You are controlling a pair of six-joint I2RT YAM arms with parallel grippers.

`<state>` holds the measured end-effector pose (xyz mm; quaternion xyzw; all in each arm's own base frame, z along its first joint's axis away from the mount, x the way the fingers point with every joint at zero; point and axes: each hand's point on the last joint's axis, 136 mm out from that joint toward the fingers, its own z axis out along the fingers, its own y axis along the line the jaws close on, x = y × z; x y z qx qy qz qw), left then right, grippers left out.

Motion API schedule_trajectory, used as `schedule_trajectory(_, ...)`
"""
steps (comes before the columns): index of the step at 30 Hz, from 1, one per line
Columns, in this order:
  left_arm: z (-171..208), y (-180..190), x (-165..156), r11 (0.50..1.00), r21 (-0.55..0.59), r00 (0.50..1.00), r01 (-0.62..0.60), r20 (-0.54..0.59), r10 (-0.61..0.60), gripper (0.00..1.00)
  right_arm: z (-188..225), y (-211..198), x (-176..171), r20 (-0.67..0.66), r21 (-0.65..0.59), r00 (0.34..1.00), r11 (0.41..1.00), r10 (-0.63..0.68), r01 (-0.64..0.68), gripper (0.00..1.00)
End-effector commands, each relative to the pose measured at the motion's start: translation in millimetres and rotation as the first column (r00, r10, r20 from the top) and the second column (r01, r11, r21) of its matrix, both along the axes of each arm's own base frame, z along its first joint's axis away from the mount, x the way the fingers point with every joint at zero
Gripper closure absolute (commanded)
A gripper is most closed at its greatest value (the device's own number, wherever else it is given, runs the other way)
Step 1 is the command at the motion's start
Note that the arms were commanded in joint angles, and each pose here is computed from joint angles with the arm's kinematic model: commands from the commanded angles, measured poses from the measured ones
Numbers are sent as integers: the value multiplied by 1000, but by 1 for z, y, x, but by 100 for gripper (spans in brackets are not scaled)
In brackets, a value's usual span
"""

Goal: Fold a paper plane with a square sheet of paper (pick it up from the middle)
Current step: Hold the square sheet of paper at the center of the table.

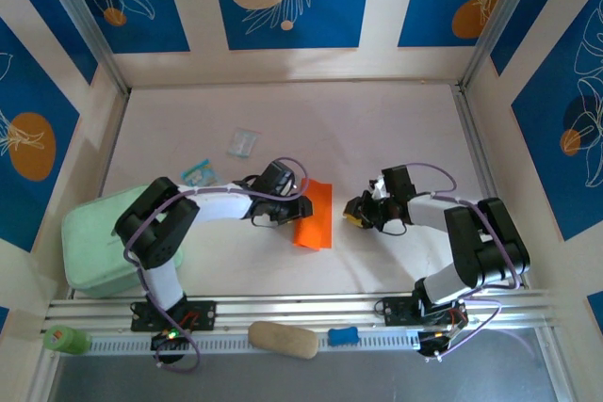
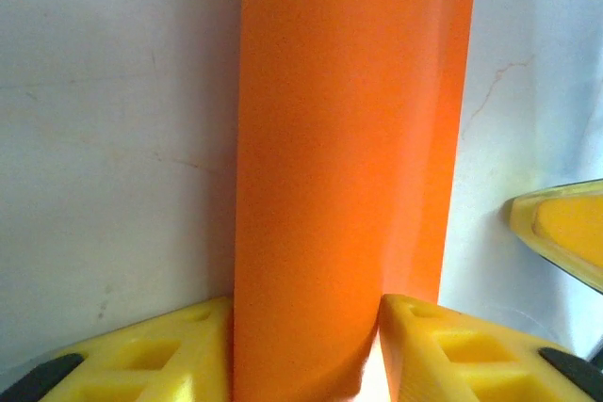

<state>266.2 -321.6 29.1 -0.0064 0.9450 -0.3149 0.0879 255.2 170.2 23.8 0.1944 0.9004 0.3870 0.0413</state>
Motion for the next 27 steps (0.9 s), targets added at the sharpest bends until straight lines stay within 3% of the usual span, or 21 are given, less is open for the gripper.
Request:
schedule_trajectory(1,-23,21,-2,989,140,997,-54,-42,60,57,3,-4,-4,-4,-8,1000,1000,-1,1,76)
schedule_trajectory(15,-24,12,6,980,170,993,-101,-39,109,51,-1,6,-7,-28,12,999,999,30,-30,76)
schedule_trajectory(27,-41,20,5,936,343,994,-76,-47,98,48,-2,12,-8,-30,2,998,999,52,-52,76)
